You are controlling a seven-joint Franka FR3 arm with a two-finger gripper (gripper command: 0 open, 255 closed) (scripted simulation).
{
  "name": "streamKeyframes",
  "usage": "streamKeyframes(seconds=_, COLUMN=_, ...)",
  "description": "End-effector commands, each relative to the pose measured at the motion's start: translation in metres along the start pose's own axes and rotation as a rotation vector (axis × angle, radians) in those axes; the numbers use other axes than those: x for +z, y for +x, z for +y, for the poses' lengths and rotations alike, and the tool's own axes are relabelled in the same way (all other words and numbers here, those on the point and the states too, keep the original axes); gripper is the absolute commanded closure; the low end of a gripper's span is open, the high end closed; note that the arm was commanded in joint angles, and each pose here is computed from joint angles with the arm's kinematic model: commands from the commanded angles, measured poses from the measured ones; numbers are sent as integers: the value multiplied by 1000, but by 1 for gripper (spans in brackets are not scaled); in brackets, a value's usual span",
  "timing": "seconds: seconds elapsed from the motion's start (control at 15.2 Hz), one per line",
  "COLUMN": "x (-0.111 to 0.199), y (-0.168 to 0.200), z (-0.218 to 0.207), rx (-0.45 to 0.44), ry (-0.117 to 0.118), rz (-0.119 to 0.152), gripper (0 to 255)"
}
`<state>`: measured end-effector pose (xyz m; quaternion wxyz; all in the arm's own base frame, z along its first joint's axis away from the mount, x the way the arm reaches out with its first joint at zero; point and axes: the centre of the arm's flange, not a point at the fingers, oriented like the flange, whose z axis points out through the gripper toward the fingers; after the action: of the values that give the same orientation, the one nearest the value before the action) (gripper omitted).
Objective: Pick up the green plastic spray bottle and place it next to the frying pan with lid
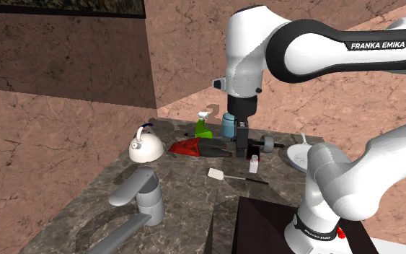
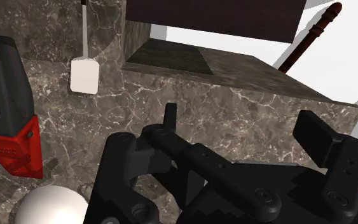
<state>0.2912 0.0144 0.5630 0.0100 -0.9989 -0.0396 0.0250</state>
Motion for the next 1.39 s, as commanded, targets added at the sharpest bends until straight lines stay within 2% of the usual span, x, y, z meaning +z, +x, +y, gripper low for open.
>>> streamKeyframes(seconds=0.0, x=0, y=0, z=0, rx=0, ry=0, rz=0, gripper=0)
streamKeyframes(seconds=1.32, x=110, y=11, z=232, rx=-28, ry=-33, rz=269, gripper=0)
